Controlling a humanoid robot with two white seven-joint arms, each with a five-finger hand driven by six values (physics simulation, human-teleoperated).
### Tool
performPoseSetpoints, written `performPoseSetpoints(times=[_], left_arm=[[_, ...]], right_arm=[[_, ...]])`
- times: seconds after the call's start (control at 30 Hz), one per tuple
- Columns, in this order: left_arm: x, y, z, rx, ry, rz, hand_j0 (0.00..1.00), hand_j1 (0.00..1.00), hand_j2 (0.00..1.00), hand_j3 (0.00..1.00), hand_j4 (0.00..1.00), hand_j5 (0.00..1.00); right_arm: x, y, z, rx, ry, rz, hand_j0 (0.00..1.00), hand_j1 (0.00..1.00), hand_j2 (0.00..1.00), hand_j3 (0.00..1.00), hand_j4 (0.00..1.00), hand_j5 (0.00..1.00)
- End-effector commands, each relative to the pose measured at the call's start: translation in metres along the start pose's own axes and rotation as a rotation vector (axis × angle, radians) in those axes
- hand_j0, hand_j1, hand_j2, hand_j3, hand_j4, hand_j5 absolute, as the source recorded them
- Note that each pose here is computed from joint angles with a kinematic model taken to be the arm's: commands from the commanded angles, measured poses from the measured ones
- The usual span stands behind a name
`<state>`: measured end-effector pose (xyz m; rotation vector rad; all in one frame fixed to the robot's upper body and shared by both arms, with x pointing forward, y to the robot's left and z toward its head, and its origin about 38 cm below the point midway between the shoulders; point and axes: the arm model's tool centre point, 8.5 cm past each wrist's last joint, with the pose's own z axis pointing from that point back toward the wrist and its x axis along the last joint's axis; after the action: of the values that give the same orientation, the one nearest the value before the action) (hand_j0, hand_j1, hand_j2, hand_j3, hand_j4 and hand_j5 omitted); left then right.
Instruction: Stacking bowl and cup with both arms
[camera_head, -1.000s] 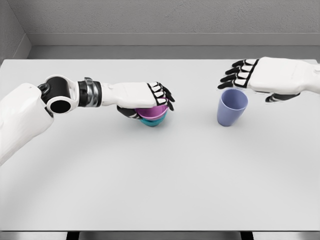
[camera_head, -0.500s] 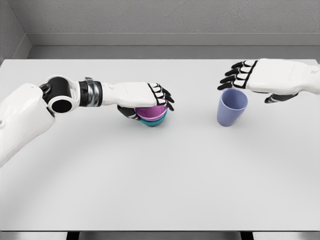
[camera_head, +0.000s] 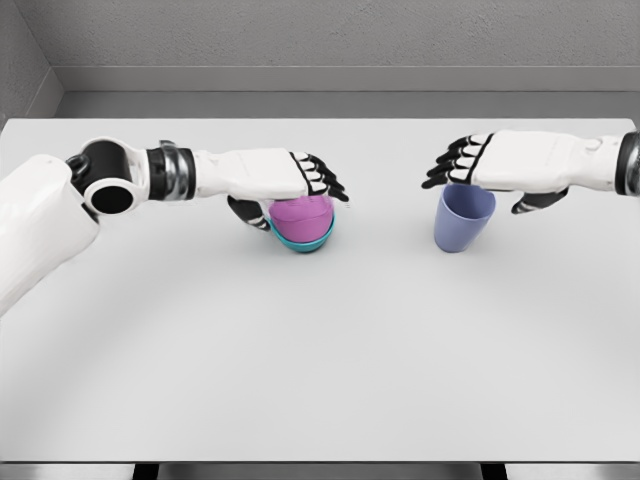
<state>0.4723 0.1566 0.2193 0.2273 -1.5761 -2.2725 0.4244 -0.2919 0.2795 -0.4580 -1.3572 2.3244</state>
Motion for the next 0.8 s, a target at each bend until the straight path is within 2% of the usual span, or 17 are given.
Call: performPoseSetpoints(times=[0.0, 0.03, 0.13, 0.43, 0.77], left_arm=[[-0.012, -0.004, 0.027, 0.013, 0.033, 0.048, 1.00, 1.00, 1.00, 1.00, 1.00, 1.00], [-0.020, -0.004, 0.046, 0.025, 0.057, 0.078, 1.00, 1.00, 1.00, 1.00, 1.00, 1.00], [-0.032, -0.003, 0.072, 0.027, 0.108, 0.083, 1.00, 1.00, 1.00, 1.00, 1.00, 1.00], [-0.040, -0.015, 0.082, 0.007, 0.142, 0.105, 1.00, 1.00, 1.00, 1.00, 1.00, 1.00], [-0.043, -0.018, 0.084, 0.003, 0.154, 0.116, 1.00, 1.00, 1.00, 1.00, 1.00, 1.00]], right_arm=[[0.000, 0.003, -0.003, 0.004, -0.003, -0.010, 1.00, 1.00, 1.00, 1.00, 1.00, 1.00], [0.001, 0.005, -0.005, 0.013, -0.009, -0.012, 1.00, 1.00, 1.00, 1.00, 1.00, 1.00], [0.001, 0.009, -0.006, 0.023, -0.009, -0.019, 1.00, 1.00, 1.00, 1.00, 1.00, 1.00], [-0.004, 0.011, -0.014, 0.020, -0.004, -0.035, 1.00, 1.00, 1.00, 1.00, 1.00, 1.00], [-0.005, 0.018, -0.032, 0.049, -0.016, -0.040, 1.00, 1.00, 1.00, 1.00, 1.00, 1.00]])
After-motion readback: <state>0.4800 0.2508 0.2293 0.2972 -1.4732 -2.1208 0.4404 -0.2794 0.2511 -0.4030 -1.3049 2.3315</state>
